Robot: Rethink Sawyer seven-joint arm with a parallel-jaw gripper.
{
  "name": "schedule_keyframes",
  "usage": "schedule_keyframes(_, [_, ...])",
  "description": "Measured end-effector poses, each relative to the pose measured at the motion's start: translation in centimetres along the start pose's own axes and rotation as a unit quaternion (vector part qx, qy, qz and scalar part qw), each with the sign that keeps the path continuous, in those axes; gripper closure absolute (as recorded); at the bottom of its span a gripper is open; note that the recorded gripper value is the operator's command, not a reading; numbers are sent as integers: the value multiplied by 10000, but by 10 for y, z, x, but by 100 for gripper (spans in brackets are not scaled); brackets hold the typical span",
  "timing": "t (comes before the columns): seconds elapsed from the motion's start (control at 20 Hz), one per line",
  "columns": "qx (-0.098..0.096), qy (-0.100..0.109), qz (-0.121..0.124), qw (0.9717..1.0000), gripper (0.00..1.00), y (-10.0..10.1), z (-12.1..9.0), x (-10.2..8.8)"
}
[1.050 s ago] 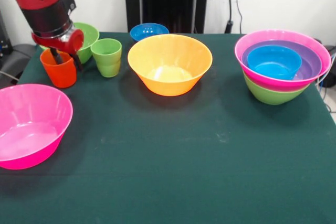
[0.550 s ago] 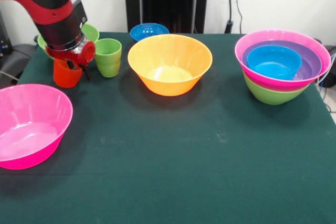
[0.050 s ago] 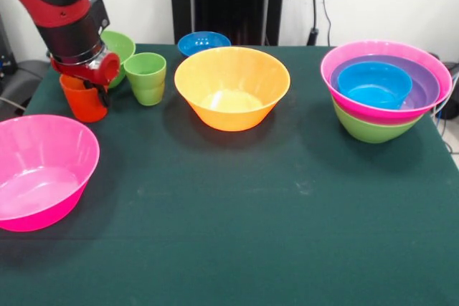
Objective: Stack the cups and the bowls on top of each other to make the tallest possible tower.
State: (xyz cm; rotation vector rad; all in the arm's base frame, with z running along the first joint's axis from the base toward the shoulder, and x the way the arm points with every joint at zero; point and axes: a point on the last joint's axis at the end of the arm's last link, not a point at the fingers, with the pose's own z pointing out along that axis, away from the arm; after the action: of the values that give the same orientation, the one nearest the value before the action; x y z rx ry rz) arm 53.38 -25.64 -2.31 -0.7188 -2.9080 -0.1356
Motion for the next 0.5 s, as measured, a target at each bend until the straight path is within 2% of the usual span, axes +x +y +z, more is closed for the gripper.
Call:
schedule_keyframes(0.35, [69,-94,-42,9999,100,2,-10,-4])
schedule_keyframes(0.5, [178,-263,-135,9994,100,9,-30,-11])
